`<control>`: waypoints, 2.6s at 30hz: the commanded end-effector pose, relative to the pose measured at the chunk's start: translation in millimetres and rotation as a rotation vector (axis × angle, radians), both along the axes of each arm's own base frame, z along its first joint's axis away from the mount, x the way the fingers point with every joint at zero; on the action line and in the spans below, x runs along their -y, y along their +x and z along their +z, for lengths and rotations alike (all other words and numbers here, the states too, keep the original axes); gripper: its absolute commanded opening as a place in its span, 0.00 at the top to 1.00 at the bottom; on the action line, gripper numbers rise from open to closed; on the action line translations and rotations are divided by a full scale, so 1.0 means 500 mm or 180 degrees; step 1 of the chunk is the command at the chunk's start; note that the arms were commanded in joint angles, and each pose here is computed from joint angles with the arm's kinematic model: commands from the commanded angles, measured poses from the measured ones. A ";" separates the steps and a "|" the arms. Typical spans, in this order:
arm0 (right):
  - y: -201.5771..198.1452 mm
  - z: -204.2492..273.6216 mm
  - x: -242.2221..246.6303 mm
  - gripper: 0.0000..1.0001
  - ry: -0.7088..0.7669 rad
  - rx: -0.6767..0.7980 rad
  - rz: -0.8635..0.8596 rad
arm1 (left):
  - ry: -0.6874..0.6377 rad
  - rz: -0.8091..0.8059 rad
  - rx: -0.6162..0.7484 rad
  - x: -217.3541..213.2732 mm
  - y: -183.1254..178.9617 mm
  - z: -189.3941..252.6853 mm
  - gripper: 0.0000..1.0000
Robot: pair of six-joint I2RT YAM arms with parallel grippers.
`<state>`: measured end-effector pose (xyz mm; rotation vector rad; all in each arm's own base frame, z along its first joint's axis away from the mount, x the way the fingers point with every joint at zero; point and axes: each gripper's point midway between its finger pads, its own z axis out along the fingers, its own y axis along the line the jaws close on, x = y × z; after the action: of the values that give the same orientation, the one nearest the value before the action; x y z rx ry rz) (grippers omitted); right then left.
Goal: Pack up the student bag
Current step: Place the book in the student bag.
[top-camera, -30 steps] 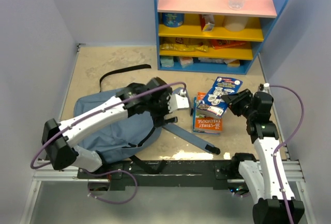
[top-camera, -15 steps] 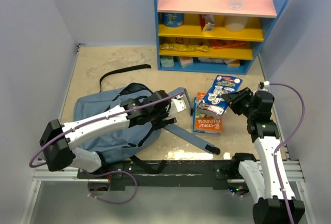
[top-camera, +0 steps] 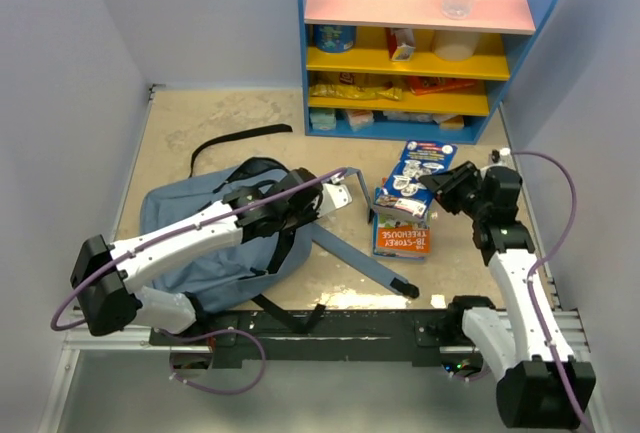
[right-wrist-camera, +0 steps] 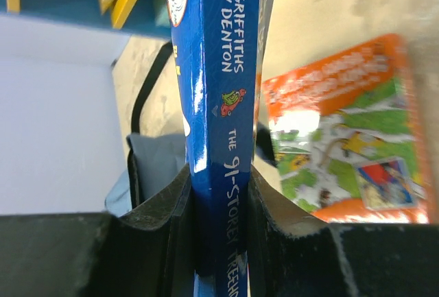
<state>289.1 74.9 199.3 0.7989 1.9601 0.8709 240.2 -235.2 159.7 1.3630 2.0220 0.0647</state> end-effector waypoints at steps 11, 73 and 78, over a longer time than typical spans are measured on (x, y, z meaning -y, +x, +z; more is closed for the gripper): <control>0.030 0.289 -0.345 1.00 0.0787 0.1282 0.1584 | -0.0848 -0.0190 0.0791 -0.004 0.016 0.274 1.00; -0.195 0.144 -0.866 1.00 0.3064 0.0989 0.3771 | -0.1760 -0.1141 0.0652 0.080 -0.077 0.403 1.00; -0.186 -0.021 -0.987 1.00 0.1198 0.0462 0.3527 | -0.1832 -0.1166 0.0601 0.087 -0.083 0.411 1.00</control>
<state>215.5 533.2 131.0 0.0139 2.1653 2.1044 196.8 -246.8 287.9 1.3871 1.7324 -0.3594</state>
